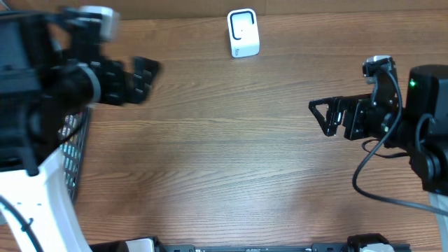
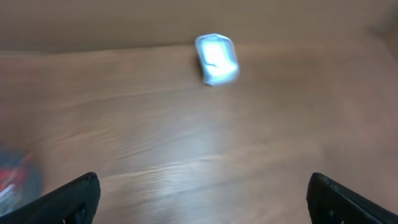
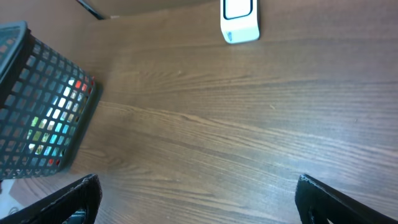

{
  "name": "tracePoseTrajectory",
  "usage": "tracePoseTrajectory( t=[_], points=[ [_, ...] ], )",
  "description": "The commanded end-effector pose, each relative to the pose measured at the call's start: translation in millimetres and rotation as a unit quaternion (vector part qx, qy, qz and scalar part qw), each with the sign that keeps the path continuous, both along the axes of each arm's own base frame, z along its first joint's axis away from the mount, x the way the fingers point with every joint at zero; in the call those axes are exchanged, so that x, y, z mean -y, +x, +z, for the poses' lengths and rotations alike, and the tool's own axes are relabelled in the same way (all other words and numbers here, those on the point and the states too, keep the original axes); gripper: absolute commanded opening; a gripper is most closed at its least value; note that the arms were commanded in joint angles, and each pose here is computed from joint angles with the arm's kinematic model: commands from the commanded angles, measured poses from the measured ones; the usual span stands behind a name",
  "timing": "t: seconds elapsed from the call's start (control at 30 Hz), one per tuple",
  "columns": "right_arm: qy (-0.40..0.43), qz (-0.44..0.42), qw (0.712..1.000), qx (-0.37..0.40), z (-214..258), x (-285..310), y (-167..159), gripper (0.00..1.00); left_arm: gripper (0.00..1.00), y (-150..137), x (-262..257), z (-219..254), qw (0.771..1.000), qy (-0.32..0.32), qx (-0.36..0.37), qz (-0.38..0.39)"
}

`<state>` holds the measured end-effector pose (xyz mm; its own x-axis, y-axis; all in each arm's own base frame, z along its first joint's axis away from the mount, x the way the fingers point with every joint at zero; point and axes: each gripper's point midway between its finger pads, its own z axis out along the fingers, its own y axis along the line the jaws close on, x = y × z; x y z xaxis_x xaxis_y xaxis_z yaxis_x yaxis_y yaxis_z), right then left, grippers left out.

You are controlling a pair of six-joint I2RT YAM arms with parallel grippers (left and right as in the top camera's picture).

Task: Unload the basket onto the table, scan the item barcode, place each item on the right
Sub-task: 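Raise the right gripper aside and reach the left gripper into the basket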

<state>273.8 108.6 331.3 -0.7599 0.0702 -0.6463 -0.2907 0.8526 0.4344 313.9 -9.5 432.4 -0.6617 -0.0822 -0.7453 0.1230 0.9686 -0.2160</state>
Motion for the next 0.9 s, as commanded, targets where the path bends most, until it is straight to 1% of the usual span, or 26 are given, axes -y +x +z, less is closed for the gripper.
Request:
tracePoseTrajectory(
  t=[0.0, 0.07, 0.13, 0.2, 0.23, 0.3, 0.43, 0.53, 0.63, 0.67, 0.7, 0.87],
  points=[
    [0.006, 0.01, 1.0, -0.001, 4, -5, 2, 1.0, 0.98, -9, -73, 9, 0.985, -0.029, 0.001, 0.171],
    [0.005, 0.01, 1.0, -0.013, -2, -5, 4, 1.0, 0.96, -18, -119, 5, 0.965, -0.05, -0.004, 0.258],
    [0.003, 0.01, 1.0, -0.024, -7, -5, 5, 1.0, 0.9, -28, -162, -1, 0.937, -0.076, -0.01, 0.34],
    [0.003, 0.01, 0.999, -0.032, -11, -5, 7, 1.0, 0.86, -40, -198, -10, 0.907, -0.105, -0.019, 0.406],
    [0.002, 0.01, 0.999, -0.035, -13, -5, 8, 1.0, 0.84, -42, -209, -14, 0.898, -0.117, -0.023, 0.423],
    [0.001, 0.01, 0.999, -0.043, -16, -5, 7, 1.0, 0.79, -46, -230, -25, 0.885, -0.128, -0.035, 0.446],
    [-0.001, 0.012, 0.999, -0.049, -18, -5, 5, 1.0, 0.77, -44, -259, -55, 0.867, -0.136, -0.078, 0.473],
    [-0.002, 0.012, 0.998, -0.054, -20, -5, 3, 1.0, 0.84, -44, -276, -83, 0.85, -0.131, -0.125, 0.495],
    [-0.01, 0.005, 0.998, -0.059, -23, -2, 3, 1.0, 0.84, -43, -288, -108, 0.833, -0.133, -0.165, 0.511],
    [-0.014, 0.002, 0.998, -0.06, -24, 0, 3, 1.0, 0.88, -41, -290, -117, 0.829, -0.138, -0.177, 0.512],
    [-0.017, -0.001, 0.998, -0.06, -25, 1, 3, 1.0, 0.9, -41, -292, -124, 0.823, -0.142, -0.188, 0.517],
    [-0.025, -0.007, 0.998, -0.063, -27, 4, 3, 1.0, 0.89, -45, -296, -150, 0.806, -0.145, -0.234, 0.523]
  ],
)
